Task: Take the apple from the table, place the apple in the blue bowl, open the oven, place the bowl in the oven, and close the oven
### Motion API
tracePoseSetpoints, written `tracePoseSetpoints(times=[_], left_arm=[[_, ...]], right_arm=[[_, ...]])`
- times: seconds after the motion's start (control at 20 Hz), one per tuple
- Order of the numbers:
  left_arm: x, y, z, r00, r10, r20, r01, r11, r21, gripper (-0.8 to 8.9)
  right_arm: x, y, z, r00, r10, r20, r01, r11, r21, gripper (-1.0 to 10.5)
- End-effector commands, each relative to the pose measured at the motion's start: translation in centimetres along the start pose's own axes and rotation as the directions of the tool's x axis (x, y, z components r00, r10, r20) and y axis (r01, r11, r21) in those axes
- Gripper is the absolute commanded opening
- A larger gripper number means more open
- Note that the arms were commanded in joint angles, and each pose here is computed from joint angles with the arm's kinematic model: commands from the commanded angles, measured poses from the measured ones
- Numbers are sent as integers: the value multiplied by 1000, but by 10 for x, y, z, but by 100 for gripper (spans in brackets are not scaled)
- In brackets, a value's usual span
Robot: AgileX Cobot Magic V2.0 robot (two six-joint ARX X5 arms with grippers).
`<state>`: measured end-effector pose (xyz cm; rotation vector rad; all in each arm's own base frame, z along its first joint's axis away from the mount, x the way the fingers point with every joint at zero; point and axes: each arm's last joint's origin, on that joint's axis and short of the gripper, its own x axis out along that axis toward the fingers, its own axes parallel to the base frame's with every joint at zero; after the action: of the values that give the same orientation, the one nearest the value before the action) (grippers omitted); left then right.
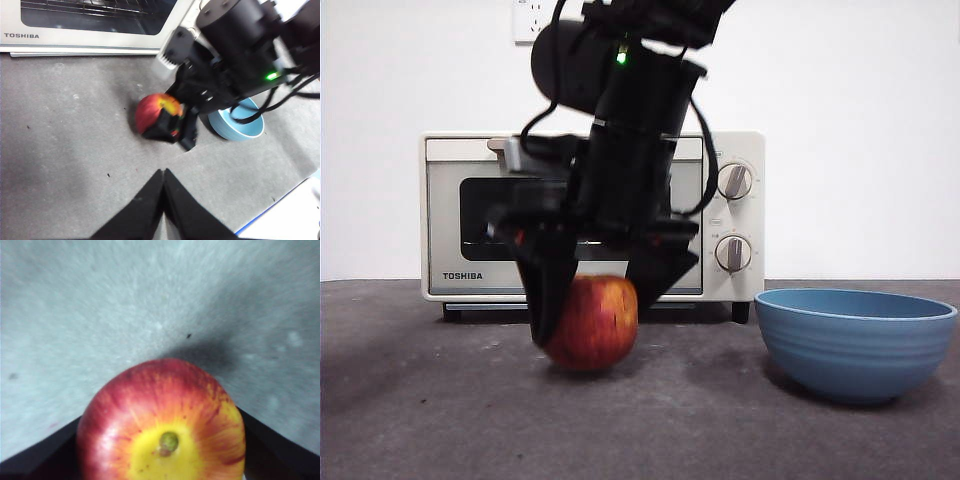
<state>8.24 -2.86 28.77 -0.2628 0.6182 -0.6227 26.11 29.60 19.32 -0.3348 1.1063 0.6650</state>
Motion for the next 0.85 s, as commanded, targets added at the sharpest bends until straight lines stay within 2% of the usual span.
tracePoseSetpoints(times=[0.05, 0.2, 0.5, 0.7, 0.85], left_arm=[[-2, -2, 5, 1000, -7, 19, 6, 1000, 26, 7], [-2, -2, 5, 1000, -7, 19, 6, 1000, 26, 7], [-2, -2, 5, 1000, -7, 19, 6, 1000, 30, 7], [-2, -2, 5, 1000, -7, 19, 6, 999, 40, 7], [-2, -2, 5, 1000, -7, 19, 6, 999, 40, 7]], right_arm=[[-39, 4, 10, 995, 16, 97, -17, 1000, 14, 330], [-85, 0, 3, 992, 7, 123, -10, 1000, 22, 330], [-151, -24, -25, 978, -176, 111, 168, 983, 80, 339], [-144, -41, -61, 973, -221, 60, 213, 970, 115, 339], [-124, -55, -89, 974, -220, 51, 210, 964, 161, 339]])
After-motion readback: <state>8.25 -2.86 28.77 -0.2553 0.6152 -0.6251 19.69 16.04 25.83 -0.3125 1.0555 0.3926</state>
